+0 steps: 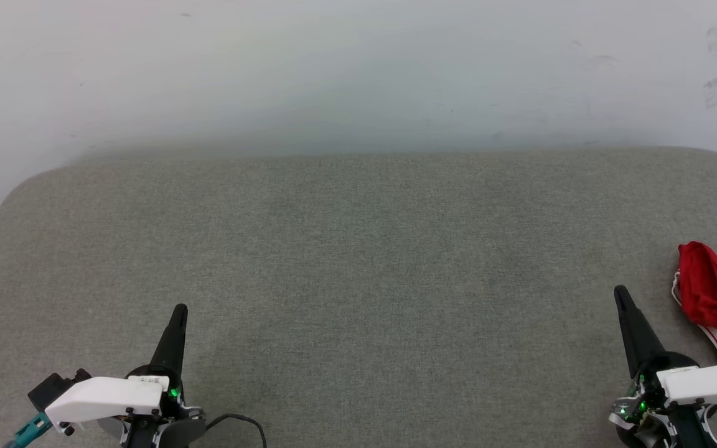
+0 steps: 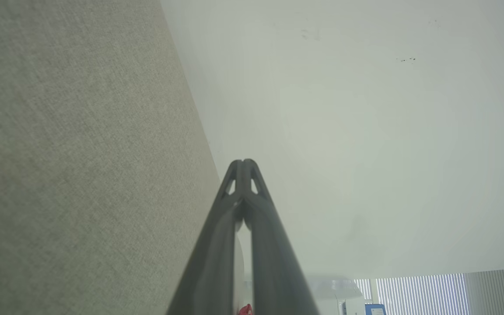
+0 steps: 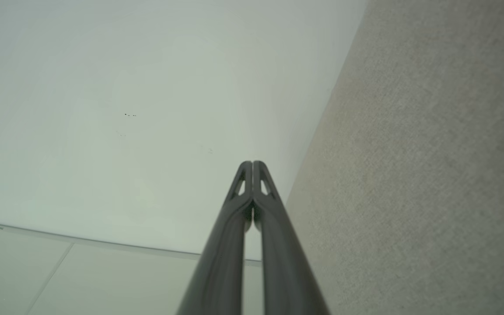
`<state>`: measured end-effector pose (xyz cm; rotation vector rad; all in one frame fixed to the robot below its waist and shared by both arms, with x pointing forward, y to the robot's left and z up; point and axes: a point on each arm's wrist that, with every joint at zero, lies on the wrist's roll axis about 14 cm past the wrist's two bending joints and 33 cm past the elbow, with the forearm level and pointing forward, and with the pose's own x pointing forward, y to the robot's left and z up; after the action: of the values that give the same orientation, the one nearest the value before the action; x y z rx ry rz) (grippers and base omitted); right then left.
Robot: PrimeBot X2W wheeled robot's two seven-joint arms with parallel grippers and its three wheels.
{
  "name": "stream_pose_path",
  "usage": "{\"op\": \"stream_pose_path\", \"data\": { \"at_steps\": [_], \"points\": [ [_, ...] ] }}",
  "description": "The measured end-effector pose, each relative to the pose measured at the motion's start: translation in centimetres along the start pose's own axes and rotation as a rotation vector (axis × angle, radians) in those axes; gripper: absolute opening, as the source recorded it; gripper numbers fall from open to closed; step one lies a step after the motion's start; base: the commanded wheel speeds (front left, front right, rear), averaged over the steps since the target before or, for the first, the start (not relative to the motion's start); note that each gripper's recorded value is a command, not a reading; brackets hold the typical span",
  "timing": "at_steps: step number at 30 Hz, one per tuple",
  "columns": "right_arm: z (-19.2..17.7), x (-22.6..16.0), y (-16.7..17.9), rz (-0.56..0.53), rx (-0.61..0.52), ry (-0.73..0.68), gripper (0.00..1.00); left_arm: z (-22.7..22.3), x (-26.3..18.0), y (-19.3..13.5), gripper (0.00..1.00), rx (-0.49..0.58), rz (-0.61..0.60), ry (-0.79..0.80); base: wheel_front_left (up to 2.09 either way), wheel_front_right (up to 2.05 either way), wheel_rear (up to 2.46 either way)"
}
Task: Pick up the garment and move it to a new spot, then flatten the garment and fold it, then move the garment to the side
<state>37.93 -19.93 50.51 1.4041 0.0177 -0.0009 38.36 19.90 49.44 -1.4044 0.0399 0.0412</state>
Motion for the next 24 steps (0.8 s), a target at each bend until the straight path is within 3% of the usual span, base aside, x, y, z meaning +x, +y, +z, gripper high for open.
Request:
{"op": "stream_pose_path", "data": {
  "at_steps": [24],
  "points": [
    [0.11, 0.78, -0.19, -0.001, 0.168, -0.012, 0.0, 0.28, 0.35, -0.9, 0.0, -0.169, -0.04, 0.001, 0.0, 0.0, 0.0]
  ]
}}
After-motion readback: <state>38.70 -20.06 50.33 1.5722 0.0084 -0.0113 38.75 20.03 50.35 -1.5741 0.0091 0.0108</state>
